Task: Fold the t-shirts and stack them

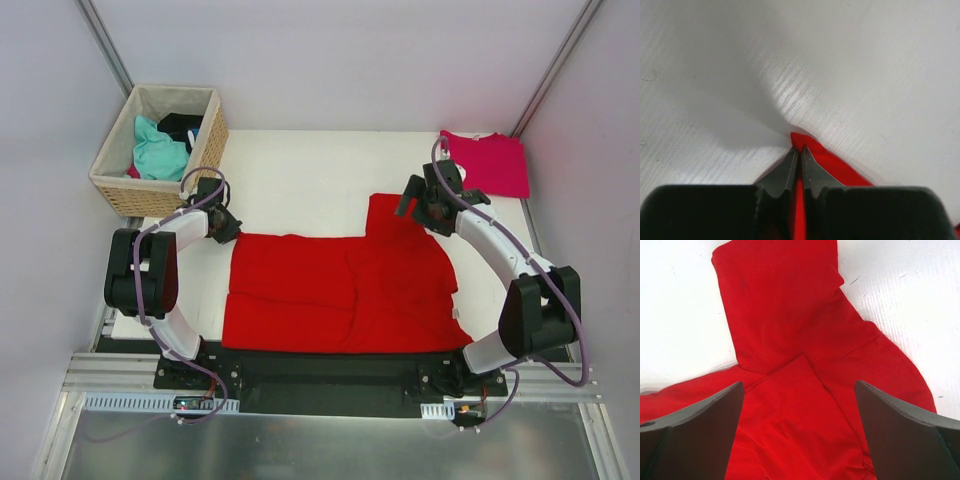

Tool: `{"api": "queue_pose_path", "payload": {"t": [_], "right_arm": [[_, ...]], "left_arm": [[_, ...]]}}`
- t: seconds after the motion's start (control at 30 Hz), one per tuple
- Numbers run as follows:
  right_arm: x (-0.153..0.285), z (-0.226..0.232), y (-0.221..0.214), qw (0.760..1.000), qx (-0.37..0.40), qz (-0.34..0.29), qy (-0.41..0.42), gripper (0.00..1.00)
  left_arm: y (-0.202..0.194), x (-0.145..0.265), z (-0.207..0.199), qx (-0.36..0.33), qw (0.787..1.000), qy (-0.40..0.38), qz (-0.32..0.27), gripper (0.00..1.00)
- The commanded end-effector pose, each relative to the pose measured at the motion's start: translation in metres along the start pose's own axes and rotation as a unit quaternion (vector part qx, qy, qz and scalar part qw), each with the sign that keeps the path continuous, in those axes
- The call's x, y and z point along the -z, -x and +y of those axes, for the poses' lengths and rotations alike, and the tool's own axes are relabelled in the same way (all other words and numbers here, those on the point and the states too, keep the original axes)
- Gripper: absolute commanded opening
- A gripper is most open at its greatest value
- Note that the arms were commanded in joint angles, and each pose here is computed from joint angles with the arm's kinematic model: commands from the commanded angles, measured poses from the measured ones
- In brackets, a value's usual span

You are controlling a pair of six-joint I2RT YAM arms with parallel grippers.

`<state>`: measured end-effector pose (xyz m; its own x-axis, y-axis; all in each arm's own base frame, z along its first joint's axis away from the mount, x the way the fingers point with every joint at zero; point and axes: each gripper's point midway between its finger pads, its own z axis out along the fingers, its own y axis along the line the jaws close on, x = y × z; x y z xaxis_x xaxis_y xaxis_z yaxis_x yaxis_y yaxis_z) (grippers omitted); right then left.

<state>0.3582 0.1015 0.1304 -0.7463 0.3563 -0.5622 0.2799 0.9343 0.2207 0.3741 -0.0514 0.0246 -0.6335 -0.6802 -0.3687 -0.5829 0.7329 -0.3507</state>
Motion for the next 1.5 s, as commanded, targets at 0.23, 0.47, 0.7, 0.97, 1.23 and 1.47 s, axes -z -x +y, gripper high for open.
{"api": "queue_pose_path", "payload": {"t": [0.23, 0.47, 0.7, 0.97, 1.23, 1.47], "right_arm": [[-0.042, -0.013, 0.016, 0.999, -0.035, 0.017, -0.018, 0.97], [-0.077, -0.012, 0.041, 0.999, -0.05, 0.007, -0.008, 0.96], [-0.097, 0.0, 0.079, 0.997, -0.069, -0.016, 0.038, 0.98], [-0.132, -0.012, 0.095, 0.993, -0.105, -0.002, 0.059, 0.98], [-0.158, -0.013, 0.106, 0.982, -0.147, 0.015, 0.12, 0.97], [-0.165, -0.011, 0.104, 0.979, -0.152, 0.026, 0.13, 0.93]], "left_arm": [[-0.001, 0.016, -0.003, 0.013, 0.999, -0.034, 0.002, 0.0], [-0.004, 0.032, -0.005, 0.013, 0.998, -0.054, -0.002, 0.0], [-0.006, 0.04, -0.008, 0.012, 0.998, -0.065, -0.004, 0.0], [-0.005, 0.046, -0.016, 0.005, 0.997, -0.076, -0.007, 0.0], [0.002, 0.05, -0.022, -0.001, 0.997, -0.077, -0.011, 0.0], [0.003, 0.046, -0.023, -0.003, 0.997, -0.072, -0.008, 0.0]]}}
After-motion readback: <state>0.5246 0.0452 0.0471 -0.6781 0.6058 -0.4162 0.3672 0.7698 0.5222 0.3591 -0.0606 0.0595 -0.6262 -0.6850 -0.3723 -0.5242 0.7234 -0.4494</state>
